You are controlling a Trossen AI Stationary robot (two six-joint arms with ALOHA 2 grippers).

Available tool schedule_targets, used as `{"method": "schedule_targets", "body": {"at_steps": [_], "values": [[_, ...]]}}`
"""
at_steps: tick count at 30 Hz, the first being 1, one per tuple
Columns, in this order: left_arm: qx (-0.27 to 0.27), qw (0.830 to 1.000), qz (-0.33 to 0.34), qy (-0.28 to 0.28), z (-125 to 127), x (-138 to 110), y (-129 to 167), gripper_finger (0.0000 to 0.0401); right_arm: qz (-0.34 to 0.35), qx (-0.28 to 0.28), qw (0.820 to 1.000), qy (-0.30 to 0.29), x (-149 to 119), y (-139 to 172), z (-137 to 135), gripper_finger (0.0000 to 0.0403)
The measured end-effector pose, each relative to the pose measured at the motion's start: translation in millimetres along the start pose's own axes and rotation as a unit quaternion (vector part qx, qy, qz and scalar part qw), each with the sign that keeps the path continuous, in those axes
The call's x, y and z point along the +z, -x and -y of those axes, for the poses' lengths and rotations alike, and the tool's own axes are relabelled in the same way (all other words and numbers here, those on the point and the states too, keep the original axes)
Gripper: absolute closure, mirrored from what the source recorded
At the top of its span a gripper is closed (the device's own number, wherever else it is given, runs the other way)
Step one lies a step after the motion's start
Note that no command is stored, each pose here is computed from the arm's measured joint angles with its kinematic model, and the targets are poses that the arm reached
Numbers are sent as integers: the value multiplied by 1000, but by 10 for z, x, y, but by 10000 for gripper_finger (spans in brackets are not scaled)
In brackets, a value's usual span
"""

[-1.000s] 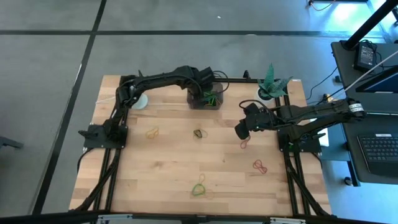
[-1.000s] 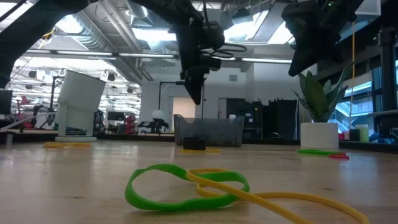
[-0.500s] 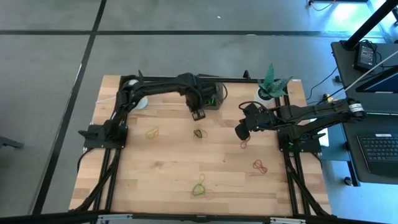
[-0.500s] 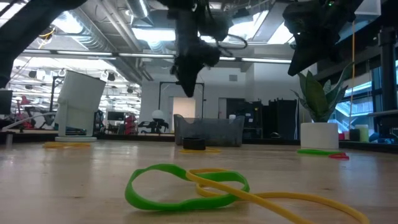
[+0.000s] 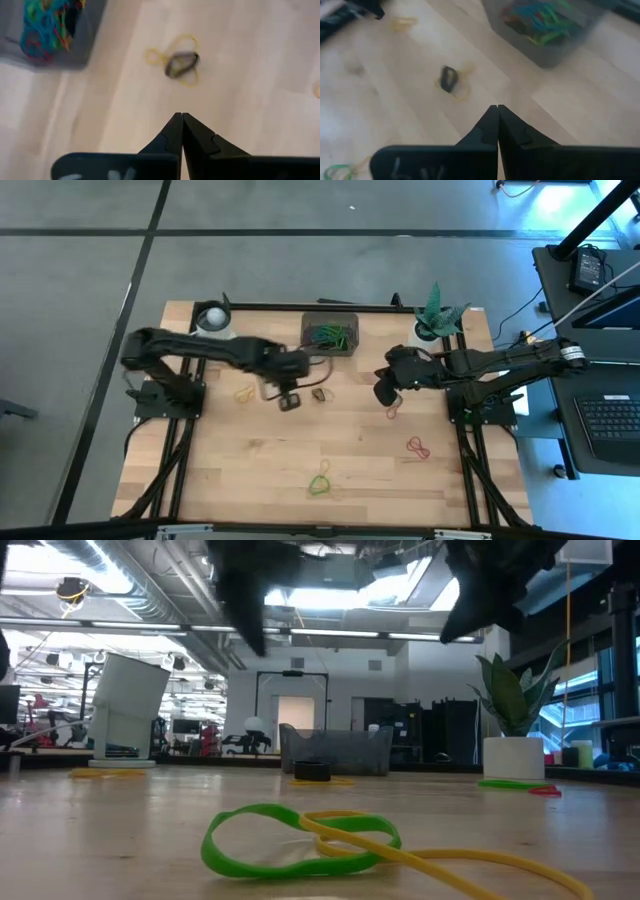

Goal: Pick and place rubber bands into bin
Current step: Put the yellow rubber band into the bin

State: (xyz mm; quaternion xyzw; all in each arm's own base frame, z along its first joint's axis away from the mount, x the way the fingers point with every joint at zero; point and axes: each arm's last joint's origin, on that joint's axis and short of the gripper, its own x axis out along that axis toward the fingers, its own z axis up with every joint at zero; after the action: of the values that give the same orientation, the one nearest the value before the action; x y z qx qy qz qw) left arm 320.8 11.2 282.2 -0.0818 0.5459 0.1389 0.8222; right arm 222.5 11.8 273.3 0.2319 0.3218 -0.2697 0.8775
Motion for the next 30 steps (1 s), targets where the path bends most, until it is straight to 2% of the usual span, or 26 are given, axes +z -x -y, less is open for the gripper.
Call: {"method": "schedule_targets", "body": {"at_steps": [5, 8, 14, 18, 24, 30], "values": [[-35, 998, 58, 12, 13, -567, 186, 399, 35, 48, 998, 16, 27, 22, -149, 401], [-60, 994, 87, 19, 26, -878, 256, 399, 31, 56, 997, 33, 32, 26, -287, 402], [-105, 989, 103, 34, 43, -1387, 320, 398, 15, 43, 998, 51, 139, -34, -812, 402], [-131, 985, 111, 19, 63, -1621, 357, 399, -50, 10, 997, 55, 166, -121, -1249, 403], [-161, 979, 121, -21, 104, -1826, 430, 398, -152, -52, 987, -1, 49, -283, -1819, 403], [-167, 977, 119, -48, 130, -1964, 411, 399, -187, -45, 980, -41, -227, -432, -2321, 403]]}}
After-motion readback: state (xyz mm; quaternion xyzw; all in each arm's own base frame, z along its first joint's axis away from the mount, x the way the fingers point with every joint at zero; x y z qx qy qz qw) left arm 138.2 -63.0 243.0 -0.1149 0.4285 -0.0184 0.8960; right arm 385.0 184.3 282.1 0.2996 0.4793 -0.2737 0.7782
